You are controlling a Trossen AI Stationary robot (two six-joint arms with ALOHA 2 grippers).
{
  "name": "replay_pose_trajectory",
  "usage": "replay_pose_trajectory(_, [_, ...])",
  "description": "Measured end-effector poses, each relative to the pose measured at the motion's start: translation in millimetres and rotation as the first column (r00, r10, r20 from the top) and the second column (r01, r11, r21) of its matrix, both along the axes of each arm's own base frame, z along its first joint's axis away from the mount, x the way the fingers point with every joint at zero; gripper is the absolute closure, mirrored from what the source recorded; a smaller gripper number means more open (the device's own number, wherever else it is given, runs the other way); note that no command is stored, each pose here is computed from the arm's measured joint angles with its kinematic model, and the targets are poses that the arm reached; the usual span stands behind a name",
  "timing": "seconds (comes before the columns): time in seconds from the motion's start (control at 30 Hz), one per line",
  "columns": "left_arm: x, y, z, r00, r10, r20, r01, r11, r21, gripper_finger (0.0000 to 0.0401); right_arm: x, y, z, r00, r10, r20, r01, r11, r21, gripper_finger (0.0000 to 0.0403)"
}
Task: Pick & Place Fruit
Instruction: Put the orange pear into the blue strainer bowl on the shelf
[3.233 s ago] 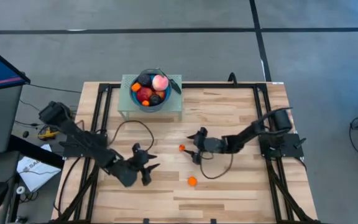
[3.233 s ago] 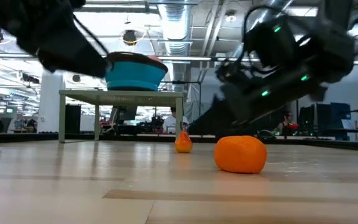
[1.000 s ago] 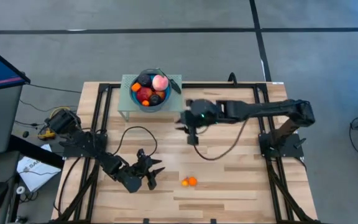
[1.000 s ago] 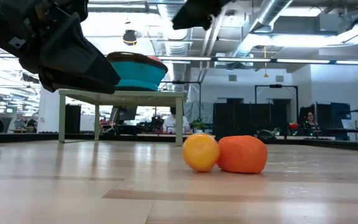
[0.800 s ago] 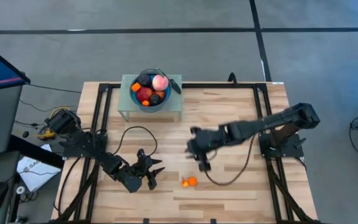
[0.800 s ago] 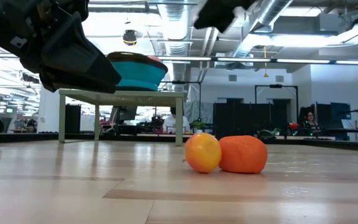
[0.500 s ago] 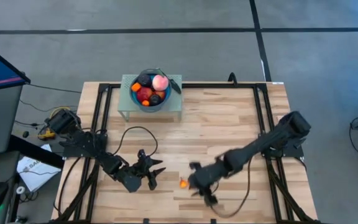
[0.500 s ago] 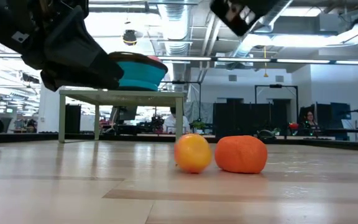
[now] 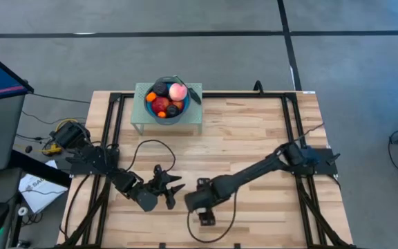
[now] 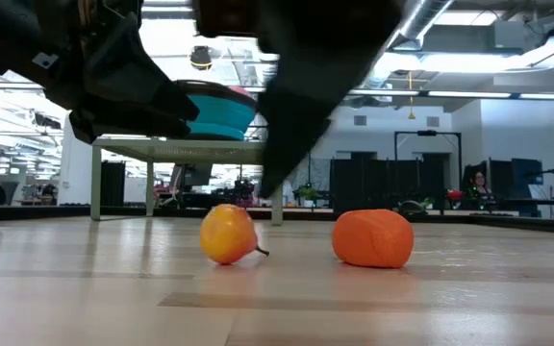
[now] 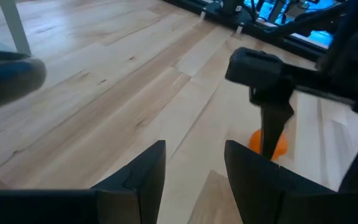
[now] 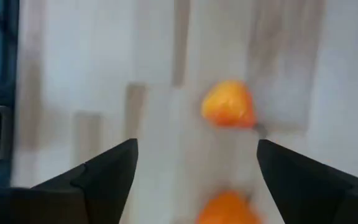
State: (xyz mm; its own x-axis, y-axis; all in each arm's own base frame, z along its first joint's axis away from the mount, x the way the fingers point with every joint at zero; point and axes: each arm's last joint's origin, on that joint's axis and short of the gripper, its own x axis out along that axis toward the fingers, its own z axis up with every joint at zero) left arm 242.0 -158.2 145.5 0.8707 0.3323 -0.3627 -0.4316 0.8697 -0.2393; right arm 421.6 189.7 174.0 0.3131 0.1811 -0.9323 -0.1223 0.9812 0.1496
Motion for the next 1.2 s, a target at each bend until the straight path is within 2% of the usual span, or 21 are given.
replay_pose_trajectory(0.07, [-1,1,-1,1.000,0.002,-0.003,-0.002,1.000,-0.001,0.0243,2,-2,-4,1.000,0.015,0.008,-0.015,0.997,-0.071,0.0077])
replay_pose_trajectory(0.13, [-1,1,-1,1.000,0.007,0.004,-0.007,1.000,-0.015,0.0243,1,-6,-10,1.000,-0.006,-0.030,0.003,0.996,-0.094,0.0081])
replay_pose_trajectory(0.27, [-2,1,-2,1.000,0.011,0.010,-0.010,1.000,-0.027,0.0243,6,-13,-8,0.992,-0.124,-0.039,0.123,0.992,-0.016,0.0093])
replay_pose_trajectory(0.4, [-1,1,-3,1.000,-0.001,0.017,0.003,0.991,-0.134,0.0243,8,-19,-8,0.979,-0.186,-0.088,0.191,0.980,0.052,0.0099])
replay_pose_trajectory(0.53, [7,5,-13,0.992,-0.108,-0.058,0.092,0.969,-0.227,0.0250,4,-8,-8,0.992,-0.104,-0.071,0.106,0.994,0.037,0.0100])
replay_pose_trajectory(0.63, [12,11,-27,0.990,-0.096,-0.108,0.071,0.973,-0.218,0.0265,3,3,-7,0.999,-0.053,-0.005,0.053,0.999,0.009,0.0100])
replay_pose_trajectory(0.77, [17,13,-39,0.987,-0.098,-0.131,0.066,0.971,-0.229,0.0290,0,6,-11,0.998,-0.037,0.056,0.044,0.991,-0.129,0.0100])
replay_pose_trajectory(0.9, [17,11,-47,0.981,-0.121,-0.151,0.084,0.969,-0.230,0.0308,-9,-2,-28,0.999,-0.006,0.039,0.016,0.968,-0.252,0.0100])
replay_pose_trajectory(1.03, [16,10,-47,0.981,-0.124,-0.149,0.088,0.970,-0.227,0.0318,-7,-7,-40,0.993,0.080,0.091,-0.054,0.963,-0.263,0.0107])
replay_pose_trajectory(1.2, [16,10,-46,0.982,-0.121,-0.143,0.087,0.970,-0.228,0.0323,-4,-11,-45,0.976,0.167,0.139,-0.127,0.957,-0.260,0.0138])
